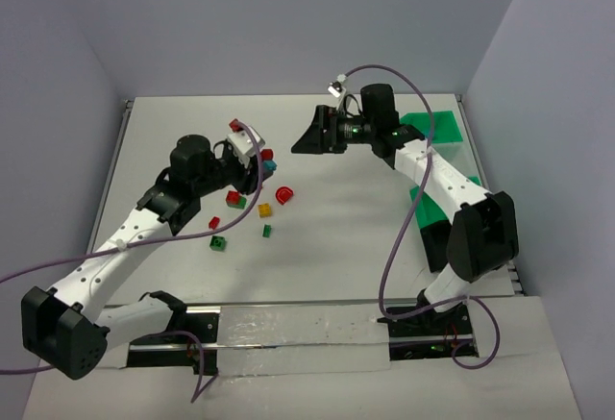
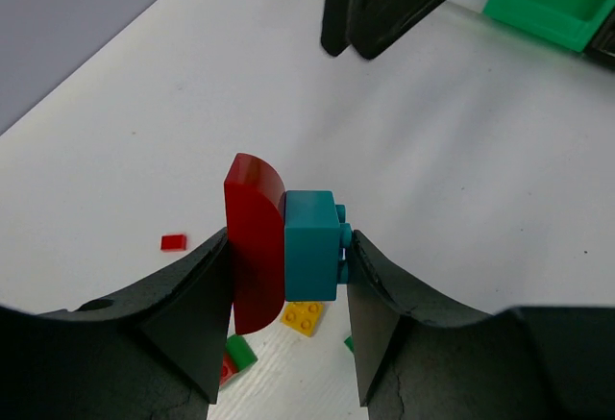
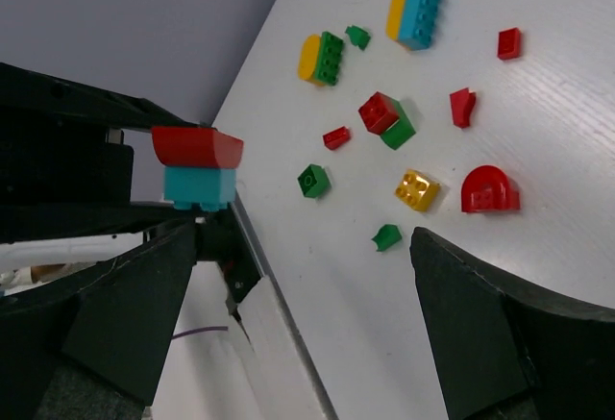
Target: Sort the legos into containers by color
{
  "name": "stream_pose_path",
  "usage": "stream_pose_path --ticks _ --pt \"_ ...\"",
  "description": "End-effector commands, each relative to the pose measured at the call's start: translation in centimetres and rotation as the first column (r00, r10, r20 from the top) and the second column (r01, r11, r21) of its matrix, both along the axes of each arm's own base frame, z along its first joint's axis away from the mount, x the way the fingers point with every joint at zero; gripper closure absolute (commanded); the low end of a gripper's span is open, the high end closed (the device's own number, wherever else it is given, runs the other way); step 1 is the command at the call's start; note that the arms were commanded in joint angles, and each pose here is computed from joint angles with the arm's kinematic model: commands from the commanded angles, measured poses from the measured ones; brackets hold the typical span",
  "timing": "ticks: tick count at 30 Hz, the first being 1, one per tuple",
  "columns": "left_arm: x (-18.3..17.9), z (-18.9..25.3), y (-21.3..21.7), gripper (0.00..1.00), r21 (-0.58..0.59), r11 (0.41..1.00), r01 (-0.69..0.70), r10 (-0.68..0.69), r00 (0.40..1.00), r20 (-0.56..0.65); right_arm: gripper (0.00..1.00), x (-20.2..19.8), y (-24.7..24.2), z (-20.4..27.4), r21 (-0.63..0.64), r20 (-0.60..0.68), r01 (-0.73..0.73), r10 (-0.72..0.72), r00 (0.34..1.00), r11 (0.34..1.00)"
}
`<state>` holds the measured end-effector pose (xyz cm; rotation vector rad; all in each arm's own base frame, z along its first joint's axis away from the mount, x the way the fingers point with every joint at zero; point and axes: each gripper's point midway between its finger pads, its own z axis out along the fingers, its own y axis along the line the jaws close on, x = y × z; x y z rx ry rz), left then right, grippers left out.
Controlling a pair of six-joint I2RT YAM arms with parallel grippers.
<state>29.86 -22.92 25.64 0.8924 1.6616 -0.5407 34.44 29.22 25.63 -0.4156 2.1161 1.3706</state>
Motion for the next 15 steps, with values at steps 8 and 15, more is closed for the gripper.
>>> stream_pose_path --ticks 8,15 --pt "-0.2 3.8 -2.3 0.72 -0.057 0.998 -0.015 0.022 0.991 0.129 0.07 -3.7 3.3 2.4 -0.029 0.095 -0.039 0.041 0.995 0.999" --pt "0.1 3.1 -2.7 0.72 -0.054 0.998 -0.022 0.027 0.994 0.106 0.15 -5.2 3.8 2.0 -0.032 0.094 -0.089 0.092 0.991 0.995"
